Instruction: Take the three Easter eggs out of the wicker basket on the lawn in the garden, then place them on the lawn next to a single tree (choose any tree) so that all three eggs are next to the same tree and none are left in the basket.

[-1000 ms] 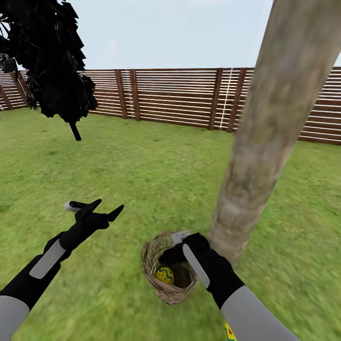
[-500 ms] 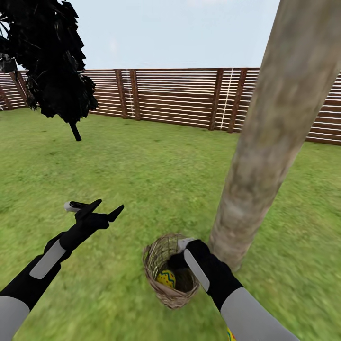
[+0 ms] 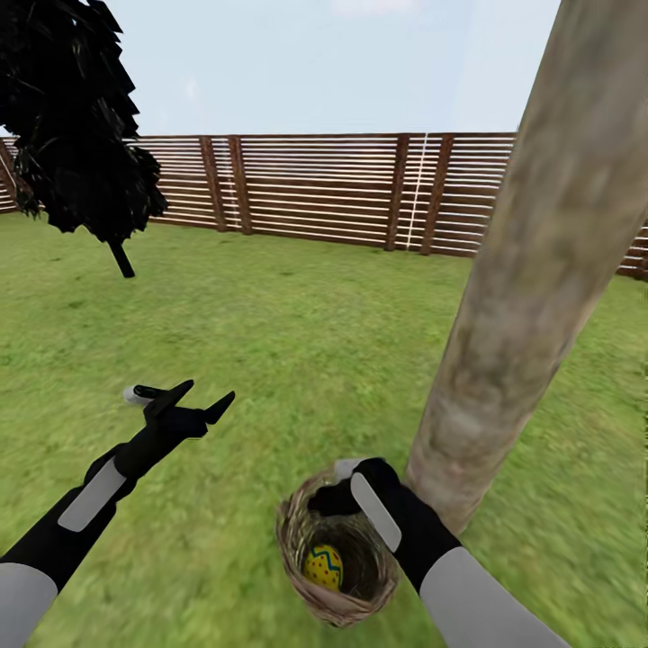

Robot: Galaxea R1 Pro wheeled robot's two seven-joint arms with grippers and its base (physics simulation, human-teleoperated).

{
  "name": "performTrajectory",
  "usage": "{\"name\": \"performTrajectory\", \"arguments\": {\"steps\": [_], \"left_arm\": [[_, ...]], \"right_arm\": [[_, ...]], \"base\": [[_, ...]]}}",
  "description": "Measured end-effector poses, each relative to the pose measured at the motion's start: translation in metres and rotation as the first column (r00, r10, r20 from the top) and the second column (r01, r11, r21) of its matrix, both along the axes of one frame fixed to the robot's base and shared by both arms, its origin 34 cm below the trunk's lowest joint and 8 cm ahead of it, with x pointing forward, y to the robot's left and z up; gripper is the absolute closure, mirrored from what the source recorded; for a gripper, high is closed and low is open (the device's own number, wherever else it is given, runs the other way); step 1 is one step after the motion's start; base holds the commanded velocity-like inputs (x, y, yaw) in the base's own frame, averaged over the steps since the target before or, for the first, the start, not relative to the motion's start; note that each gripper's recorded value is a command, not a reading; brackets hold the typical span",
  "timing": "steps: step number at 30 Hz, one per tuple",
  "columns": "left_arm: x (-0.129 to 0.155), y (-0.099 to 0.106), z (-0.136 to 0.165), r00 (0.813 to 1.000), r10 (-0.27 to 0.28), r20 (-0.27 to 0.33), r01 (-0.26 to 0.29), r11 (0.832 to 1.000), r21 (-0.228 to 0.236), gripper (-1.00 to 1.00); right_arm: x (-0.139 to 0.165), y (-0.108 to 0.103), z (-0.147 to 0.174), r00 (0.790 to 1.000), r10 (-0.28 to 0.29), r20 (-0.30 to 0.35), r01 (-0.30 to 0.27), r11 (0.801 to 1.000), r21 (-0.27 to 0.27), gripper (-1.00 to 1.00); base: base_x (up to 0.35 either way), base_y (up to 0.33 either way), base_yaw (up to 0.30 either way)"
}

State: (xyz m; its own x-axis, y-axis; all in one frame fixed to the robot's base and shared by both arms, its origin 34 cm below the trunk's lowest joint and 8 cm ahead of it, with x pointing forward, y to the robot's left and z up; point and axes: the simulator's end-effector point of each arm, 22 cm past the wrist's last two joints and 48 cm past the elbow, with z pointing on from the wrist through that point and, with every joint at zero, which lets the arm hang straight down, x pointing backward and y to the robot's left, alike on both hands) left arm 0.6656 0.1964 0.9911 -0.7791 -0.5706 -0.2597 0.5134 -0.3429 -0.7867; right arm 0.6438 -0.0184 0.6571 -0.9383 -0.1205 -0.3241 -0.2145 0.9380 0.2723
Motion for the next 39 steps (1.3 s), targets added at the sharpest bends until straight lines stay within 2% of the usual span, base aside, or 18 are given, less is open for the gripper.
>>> {"name": "performTrajectory", "arguments": {"steps": [13, 20, 39], "left_arm": [[-0.006, 0.003, 0.010, 1.000, -0.007, 0.028, 0.007, 1.000, -0.024, -1.00], [-0.005, 0.002, 0.008, 1.000, -0.001, 0.014, 0.002, 0.999, -0.033, -1.00], [-0.009, 0.003, 0.018, 0.999, -0.001, 0.035, 0.002, 0.999, -0.038, -1.00]], "right_arm": [[0.001, 0.000, 0.005, 1.000, -0.006, 0.004, 0.006, 1.000, 0.007, -1.00], [0.001, 0.000, 0.008, 1.000, -0.007, 0.009, 0.007, 1.000, 0.007, -1.00], [0.004, -0.001, 0.017, 1.000, -0.008, 0.027, 0.008, 1.000, 0.007, -1.00]], "base": [[0.031, 0.033, -0.246], [0.000, 0.039, -0.247], [0.000, 0.291, -0.246]]}}
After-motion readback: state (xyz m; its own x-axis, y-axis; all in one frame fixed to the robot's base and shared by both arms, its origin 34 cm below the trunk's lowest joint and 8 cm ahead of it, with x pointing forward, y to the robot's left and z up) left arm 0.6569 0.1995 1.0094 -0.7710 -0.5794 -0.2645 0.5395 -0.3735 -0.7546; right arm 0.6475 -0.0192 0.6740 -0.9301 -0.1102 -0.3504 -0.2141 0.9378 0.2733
